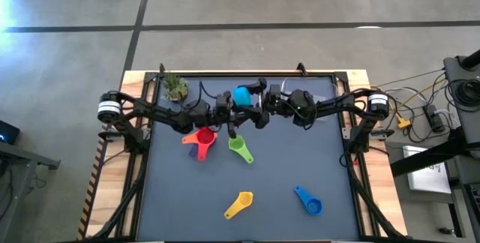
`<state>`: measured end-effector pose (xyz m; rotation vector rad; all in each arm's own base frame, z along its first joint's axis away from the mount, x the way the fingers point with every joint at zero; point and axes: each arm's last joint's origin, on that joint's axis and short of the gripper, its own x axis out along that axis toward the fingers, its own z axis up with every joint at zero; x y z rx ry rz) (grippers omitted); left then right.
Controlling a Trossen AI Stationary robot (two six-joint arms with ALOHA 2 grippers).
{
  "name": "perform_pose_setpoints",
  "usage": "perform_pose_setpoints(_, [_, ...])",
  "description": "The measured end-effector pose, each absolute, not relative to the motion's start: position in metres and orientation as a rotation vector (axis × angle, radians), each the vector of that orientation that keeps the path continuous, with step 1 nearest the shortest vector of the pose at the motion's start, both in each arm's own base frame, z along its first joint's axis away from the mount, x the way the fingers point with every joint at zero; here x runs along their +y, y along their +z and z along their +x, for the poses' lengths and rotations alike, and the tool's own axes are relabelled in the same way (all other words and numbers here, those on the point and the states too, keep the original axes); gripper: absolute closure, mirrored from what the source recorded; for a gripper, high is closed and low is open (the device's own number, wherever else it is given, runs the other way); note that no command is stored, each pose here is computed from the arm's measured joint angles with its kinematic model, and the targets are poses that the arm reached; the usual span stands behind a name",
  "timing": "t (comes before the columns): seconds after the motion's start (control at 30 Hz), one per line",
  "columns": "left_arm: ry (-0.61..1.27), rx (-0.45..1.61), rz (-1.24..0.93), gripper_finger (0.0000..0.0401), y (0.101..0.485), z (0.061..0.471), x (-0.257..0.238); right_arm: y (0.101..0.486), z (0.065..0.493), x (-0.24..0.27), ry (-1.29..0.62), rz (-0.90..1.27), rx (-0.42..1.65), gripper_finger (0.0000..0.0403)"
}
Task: Nest measuring cups in basket
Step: Stack the light blue measuring cup on top of the red measuring cup
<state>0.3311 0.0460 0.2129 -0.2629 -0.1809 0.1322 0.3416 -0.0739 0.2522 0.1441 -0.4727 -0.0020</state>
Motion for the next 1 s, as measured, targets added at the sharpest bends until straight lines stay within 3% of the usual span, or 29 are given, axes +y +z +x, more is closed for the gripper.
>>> perform_pose_setpoints(0.47, [0.14,-0.079,-0.291,0.0281,0.212,0.287,0.04,0.265,0.335,-0.072,-0.003,0.077,-0.403,0.0006])
perform_pose_setpoints(0.77, [0.314,0.504,-0.3,0.0281,0.234,0.238,0.031,0.292,0.31,-0.066,-0.031,0.009,-0.199,0.0005])
perform_pose_setpoints(1.0, [0.412,0.902,-0.38,0.0281,0.239,0.204,0.018,0.284,0.297,-0.055,-0.015,0.035,0.024,0.0005])
